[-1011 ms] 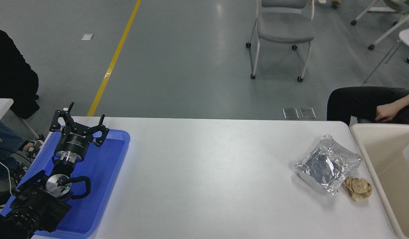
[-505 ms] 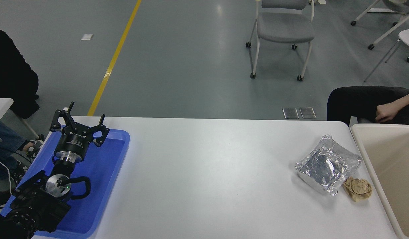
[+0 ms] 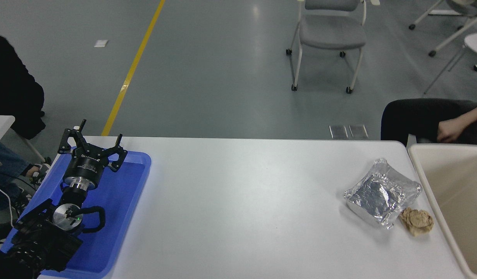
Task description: Pick up paper cup place in dustbin
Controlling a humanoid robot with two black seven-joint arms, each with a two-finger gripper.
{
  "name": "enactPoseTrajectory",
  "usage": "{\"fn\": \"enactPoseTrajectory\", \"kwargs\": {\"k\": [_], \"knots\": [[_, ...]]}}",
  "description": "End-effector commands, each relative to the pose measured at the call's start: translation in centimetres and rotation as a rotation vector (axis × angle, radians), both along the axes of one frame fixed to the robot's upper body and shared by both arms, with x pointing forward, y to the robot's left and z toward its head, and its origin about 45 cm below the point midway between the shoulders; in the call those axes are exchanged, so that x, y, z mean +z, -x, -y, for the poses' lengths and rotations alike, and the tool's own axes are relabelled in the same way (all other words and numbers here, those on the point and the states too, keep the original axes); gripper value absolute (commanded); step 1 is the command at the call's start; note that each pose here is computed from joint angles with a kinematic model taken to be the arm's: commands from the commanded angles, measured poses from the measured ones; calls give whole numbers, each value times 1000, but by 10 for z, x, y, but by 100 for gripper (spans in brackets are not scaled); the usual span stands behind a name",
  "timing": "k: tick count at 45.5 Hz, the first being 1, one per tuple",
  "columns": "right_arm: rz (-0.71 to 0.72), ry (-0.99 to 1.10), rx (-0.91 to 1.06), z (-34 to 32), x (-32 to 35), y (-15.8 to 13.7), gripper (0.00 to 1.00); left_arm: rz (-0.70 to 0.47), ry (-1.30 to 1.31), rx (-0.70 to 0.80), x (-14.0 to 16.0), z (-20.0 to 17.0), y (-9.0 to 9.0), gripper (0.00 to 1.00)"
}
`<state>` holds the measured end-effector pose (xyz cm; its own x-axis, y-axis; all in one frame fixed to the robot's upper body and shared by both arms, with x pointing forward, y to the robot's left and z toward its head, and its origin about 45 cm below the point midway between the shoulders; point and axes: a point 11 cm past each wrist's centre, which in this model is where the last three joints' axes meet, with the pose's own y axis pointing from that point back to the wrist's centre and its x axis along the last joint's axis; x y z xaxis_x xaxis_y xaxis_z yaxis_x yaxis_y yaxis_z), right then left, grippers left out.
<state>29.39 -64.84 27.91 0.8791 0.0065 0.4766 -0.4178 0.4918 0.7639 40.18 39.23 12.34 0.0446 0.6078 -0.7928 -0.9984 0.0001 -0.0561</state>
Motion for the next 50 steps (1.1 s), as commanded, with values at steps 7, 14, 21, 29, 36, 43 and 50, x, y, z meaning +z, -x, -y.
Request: {"fn": "enactPoseTrajectory", "kwargs": {"k": [7,14,21,29,36,43,50], "knots": [[149,-43,-114,-4,-116,13,0,-1,-2,4,0,-2,1,100],[205,-108,-186,-22,-153,14,0,-1,-1,4,0,-2,1,100],[236,-164,-219,-36,-167,11,0,0,-1,5,0,-2,1,100],[307,-220,-279,-41,-169,6,0,-1,-2,4,0,-2,1,100],[307,-230,-287,-42,-172,9,0,1,-1,2,0,-1,0,100],[317,-234,-297,-41,-171,9,48,-2,-2,3,0,-1,1,100],[323,-241,-306,-40,-171,10,100,0,-1,0,0,-1,0,100]]}}
